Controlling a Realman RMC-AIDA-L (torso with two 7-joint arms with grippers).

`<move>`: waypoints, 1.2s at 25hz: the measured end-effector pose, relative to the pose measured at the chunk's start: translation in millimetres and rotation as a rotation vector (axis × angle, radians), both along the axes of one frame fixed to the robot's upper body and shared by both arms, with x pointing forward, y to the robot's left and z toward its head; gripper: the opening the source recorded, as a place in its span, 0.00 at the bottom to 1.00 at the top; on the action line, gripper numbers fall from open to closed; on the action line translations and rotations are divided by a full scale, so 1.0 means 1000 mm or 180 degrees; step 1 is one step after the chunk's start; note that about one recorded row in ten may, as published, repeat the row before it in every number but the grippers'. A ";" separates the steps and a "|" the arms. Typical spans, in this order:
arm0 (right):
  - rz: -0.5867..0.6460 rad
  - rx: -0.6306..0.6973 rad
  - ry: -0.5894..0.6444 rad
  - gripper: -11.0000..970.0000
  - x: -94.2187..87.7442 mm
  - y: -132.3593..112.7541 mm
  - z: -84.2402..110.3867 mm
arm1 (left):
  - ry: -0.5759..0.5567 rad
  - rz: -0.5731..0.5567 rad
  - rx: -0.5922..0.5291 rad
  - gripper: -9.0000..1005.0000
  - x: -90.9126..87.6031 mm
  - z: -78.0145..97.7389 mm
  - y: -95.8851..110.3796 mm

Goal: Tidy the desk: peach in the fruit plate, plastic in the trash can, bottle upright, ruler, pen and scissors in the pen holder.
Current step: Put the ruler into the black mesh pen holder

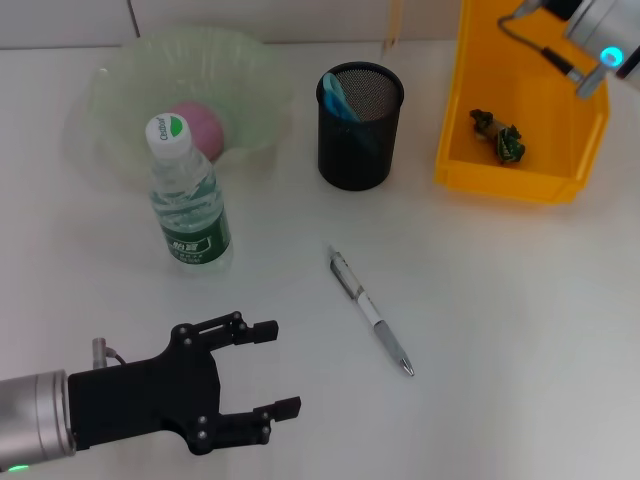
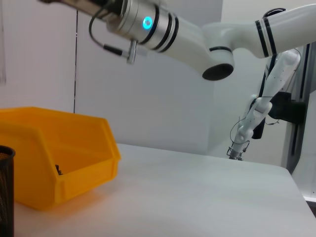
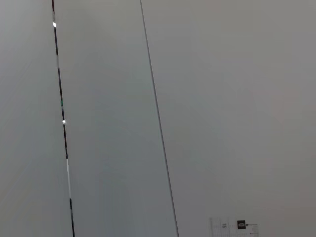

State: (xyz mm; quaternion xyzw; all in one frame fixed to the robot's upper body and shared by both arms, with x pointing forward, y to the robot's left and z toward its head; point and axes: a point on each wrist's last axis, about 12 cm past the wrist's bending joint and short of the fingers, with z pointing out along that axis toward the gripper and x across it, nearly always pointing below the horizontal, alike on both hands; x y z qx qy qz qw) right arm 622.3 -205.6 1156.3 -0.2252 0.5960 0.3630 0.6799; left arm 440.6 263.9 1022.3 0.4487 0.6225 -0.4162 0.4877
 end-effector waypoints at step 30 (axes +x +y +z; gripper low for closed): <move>-0.0003 -0.0486 0.0117 0.40 0.000 0.019 -0.041 | 0.0037 -0.0100 -0.0039 0.79 -0.006 -0.002 -0.006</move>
